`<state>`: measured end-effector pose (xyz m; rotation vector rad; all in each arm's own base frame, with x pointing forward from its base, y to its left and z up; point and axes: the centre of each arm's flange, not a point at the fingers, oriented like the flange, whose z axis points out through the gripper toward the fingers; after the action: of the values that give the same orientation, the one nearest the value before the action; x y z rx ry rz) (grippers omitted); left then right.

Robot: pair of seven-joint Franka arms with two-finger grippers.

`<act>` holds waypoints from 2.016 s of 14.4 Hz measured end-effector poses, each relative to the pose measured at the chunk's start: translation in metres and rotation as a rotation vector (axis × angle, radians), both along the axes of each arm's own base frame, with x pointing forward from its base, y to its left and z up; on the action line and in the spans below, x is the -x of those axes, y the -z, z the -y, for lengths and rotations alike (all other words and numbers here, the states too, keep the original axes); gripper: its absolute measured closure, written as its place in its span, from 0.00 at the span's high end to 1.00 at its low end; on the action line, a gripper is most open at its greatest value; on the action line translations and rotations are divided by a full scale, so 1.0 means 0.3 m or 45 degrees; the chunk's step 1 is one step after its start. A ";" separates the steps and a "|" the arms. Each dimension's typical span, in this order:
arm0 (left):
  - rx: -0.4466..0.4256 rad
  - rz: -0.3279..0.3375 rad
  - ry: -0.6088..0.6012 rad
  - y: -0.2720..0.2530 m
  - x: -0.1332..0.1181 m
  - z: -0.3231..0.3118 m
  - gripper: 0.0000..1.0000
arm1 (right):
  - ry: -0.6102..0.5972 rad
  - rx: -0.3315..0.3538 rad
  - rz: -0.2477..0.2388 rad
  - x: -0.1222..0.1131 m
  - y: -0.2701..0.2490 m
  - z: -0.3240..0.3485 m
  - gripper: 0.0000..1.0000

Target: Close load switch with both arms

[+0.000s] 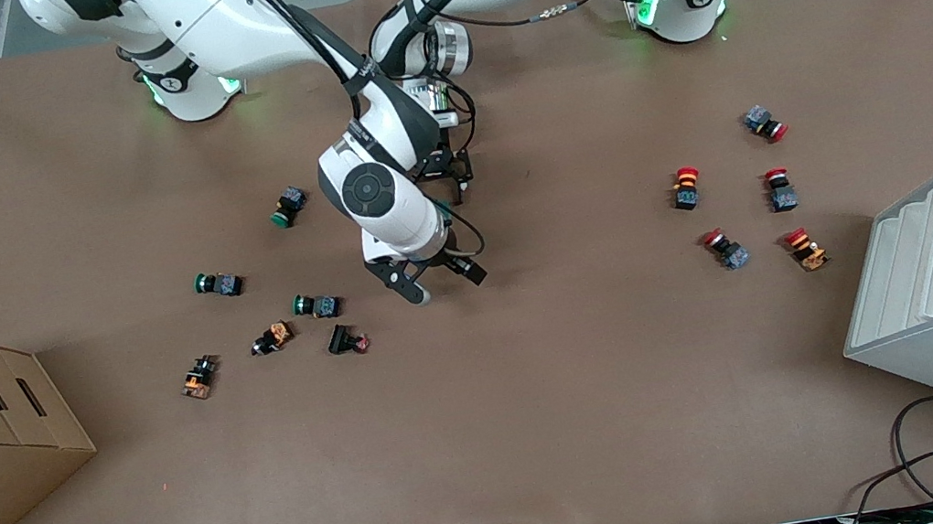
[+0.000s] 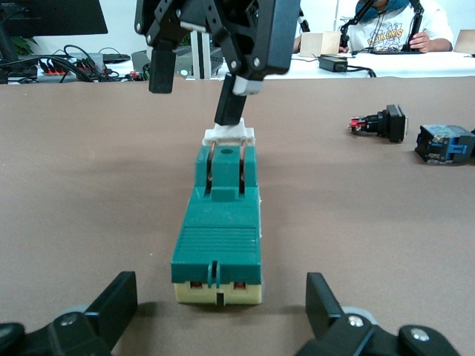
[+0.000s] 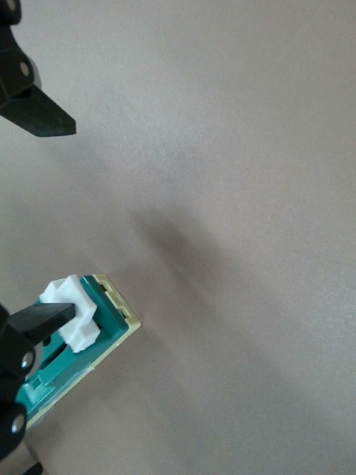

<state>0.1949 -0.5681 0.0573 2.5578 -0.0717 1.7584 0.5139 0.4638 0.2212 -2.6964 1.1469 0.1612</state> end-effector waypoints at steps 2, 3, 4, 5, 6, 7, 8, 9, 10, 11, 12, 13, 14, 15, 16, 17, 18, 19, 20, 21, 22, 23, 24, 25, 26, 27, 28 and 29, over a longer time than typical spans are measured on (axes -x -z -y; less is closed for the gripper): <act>0.000 0.000 0.000 0.000 0.000 0.000 1.00 | -0.015 0.008 -0.007 0.002 0.031 0.000 1.00; 0.000 0.000 0.000 0.000 0.000 0.000 1.00 | -0.020 0.012 -0.010 0.003 0.043 0.000 1.00; 0.001 0.000 0.000 -0.001 0.000 0.001 1.00 | -0.022 0.014 -0.012 0.003 0.051 0.000 1.00; 0.004 0.000 -0.001 -0.003 -0.001 0.004 1.00 | -0.024 0.015 -0.013 0.002 0.056 0.000 1.00; 0.010 0.001 -0.002 -0.007 -0.004 0.009 1.00 | -0.025 0.014 -0.011 0.000 0.056 0.000 1.00; 0.013 0.002 -0.004 -0.010 -0.007 0.012 1.00 | -0.024 0.013 -0.009 -0.003 0.053 0.000 1.00; 0.015 0.003 -0.005 -0.011 -0.008 0.014 1.00 | -0.027 0.012 -0.007 -0.006 0.052 0.001 1.00; 0.017 0.004 -0.005 -0.013 -0.009 0.016 1.00 | -0.035 0.013 -0.005 -0.008 0.054 0.003 1.00; 0.017 0.004 -0.006 -0.013 -0.011 0.016 1.00 | -0.039 0.014 -0.005 -0.008 0.060 0.003 1.00; 0.018 0.005 -0.007 -0.014 -0.012 0.017 1.00 | -0.040 0.015 -0.005 -0.008 0.070 0.004 1.00; 0.019 0.005 -0.008 -0.015 -0.014 0.017 1.00 | -0.038 0.016 -0.004 -0.008 0.085 0.005 1.00; 0.021 0.006 -0.010 -0.016 -0.017 0.018 1.00 | -0.036 0.016 0.001 -0.008 0.101 0.006 1.00; 0.023 0.007 -0.012 -0.018 -0.020 0.020 1.00 | -0.037 0.014 0.007 -0.009 0.108 0.005 1.00; 0.024 0.008 -0.014 -0.019 -0.023 0.021 1.00 | -0.046 0.012 0.012 -0.011 0.107 0.004 1.00; 0.026 0.008 -0.016 -0.021 -0.027 0.021 1.00 | -0.054 0.008 0.024 -0.019 0.102 0.006 1.00; 0.027 0.009 -0.019 -0.021 -0.031 0.021 1.00 | -0.056 0.005 0.039 -0.040 0.094 0.020 1.00; 0.027 0.009 -0.020 -0.022 -0.033 0.021 1.00 | -0.054 0.006 0.050 -0.076 0.085 0.052 1.00; 0.027 0.010 -0.020 -0.022 -0.034 0.021 1.00 | -0.061 0.010 0.054 -0.119 0.076 0.095 1.00; 0.027 0.010 -0.020 -0.022 -0.034 0.021 1.00 | -0.076 0.013 0.060 -0.160 0.060 0.136 1.00; 0.027 0.010 -0.021 -0.022 -0.035 0.021 1.00 | -0.098 0.019 0.068 -0.199 0.034 0.176 1.00; 0.028 0.010 -0.021 -0.023 -0.035 0.022 1.00 | -0.136 0.034 0.072 -0.233 -0.005 0.219 1.00; 0.030 0.011 -0.022 -0.025 -0.037 0.024 1.00 | -0.186 0.055 0.064 -0.261 -0.055 0.267 1.00; 0.033 0.012 -0.024 -0.027 -0.040 0.025 1.00 | -0.240 0.079 0.047 -0.288 -0.113 0.326 1.00; 0.039 0.019 -0.031 -0.037 -0.056 0.028 1.00 | -0.294 0.102 0.033 -0.314 -0.176 0.397 1.00; 0.053 0.024 -0.041 -0.060 -0.087 0.032 1.00 | -0.352 0.116 0.029 -0.342 -0.241 0.474 1.00; 0.065 0.016 -0.042 -0.095 -0.123 0.041 1.00 | -0.413 0.120 0.026 -0.369 -0.305 0.561 1.00; 0.073 0.000 -0.036 -0.141 -0.165 0.050 1.00 | -0.473 0.120 0.019 -0.399 -0.367 0.672 1.00; 0.070 -0.016 -0.022 -0.191 -0.206 0.056 1.00 | -0.537 0.125 0.012 -0.426 -0.425 0.798 1.00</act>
<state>0.2566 -0.5850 0.1146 2.5385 -0.0007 1.7248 0.6417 0.2243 0.3485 -2.9873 0.5818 0.1576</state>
